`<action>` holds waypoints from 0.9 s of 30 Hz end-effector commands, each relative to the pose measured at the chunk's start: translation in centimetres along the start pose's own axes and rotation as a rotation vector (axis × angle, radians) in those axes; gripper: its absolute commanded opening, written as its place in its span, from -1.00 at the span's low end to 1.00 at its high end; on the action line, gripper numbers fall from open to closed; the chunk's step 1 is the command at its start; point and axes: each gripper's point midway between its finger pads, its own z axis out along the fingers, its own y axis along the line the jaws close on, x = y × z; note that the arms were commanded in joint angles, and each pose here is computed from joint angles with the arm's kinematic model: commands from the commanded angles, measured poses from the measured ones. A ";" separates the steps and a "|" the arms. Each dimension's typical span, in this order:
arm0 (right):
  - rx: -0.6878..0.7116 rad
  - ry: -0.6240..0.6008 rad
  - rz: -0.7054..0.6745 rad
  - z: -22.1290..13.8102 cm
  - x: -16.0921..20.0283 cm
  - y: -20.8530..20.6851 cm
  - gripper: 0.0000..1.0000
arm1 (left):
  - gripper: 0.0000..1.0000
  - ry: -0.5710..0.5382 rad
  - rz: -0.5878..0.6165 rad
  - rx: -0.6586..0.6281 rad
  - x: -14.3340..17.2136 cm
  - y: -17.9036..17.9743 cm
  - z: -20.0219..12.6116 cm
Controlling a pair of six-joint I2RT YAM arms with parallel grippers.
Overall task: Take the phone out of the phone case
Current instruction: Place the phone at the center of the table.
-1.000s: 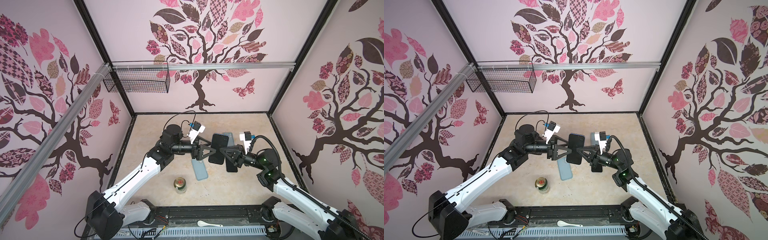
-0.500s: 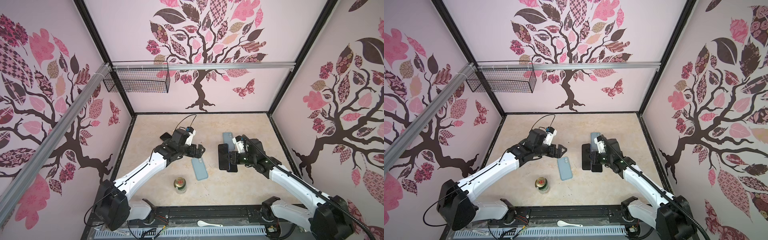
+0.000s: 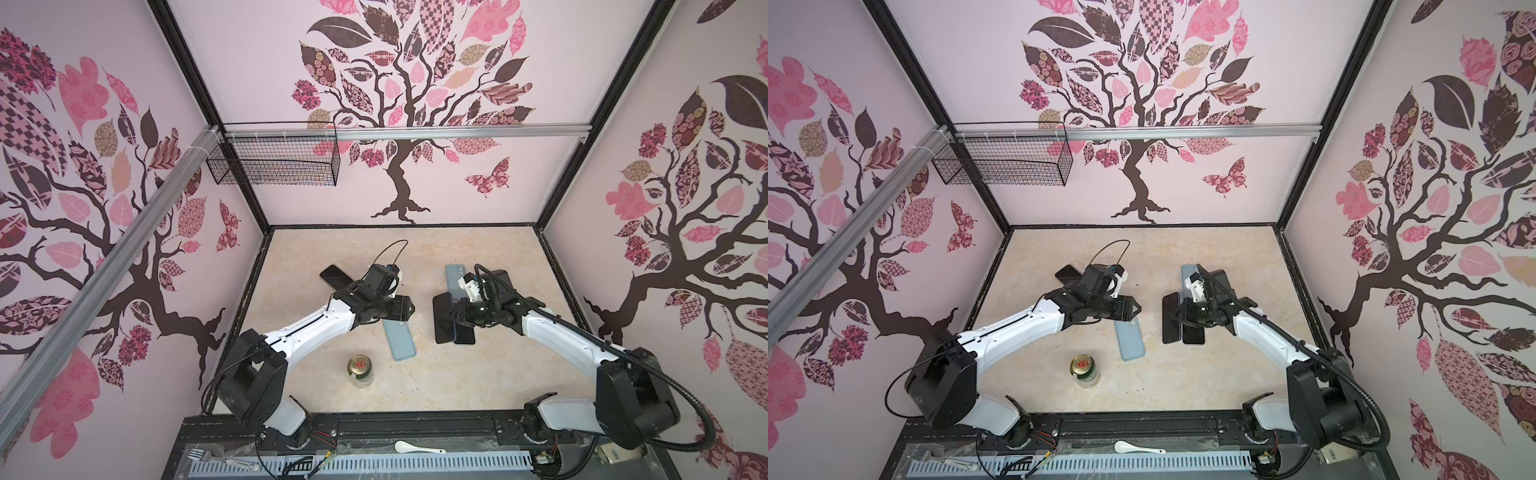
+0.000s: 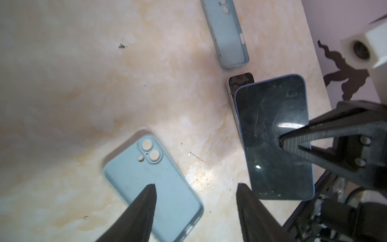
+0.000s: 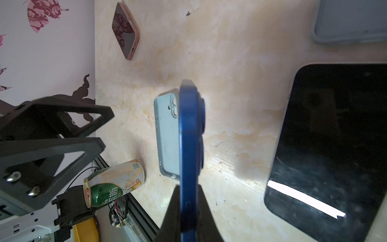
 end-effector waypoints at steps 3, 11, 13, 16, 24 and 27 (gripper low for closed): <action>-0.064 0.067 -0.007 1.0 -0.6 0.6 -1.00 | -0.24 0.008 -0.020 0.035 -0.6 -1.1 2.1; -0.097 0.107 0.035 2.6 -0.9 -0.9 -1.00 | -0.72 0.077 -0.043 0.011 0.4 -1.2 6.0; -0.083 0.115 0.049 2.9 -0.8 -1.6 -1.00 | -0.80 0.096 -0.049 0.005 0.9 -1.3 6.9; -0.080 0.127 0.064 3.4 -0.6 -2.2 -1.00 | -0.92 0.114 -0.053 -0.010 1.2 -1.4 8.0; -0.079 0.097 0.076 4.1 -1.1 -3.0 -1.00 | -0.93 0.147 -0.069 -0.009 1.8 -2.0 9.9; -0.093 0.094 0.086 4.4 -1.2 -3.0 -1.00 | -0.94 0.159 -0.079 -0.025 2.3 -1.6 10.4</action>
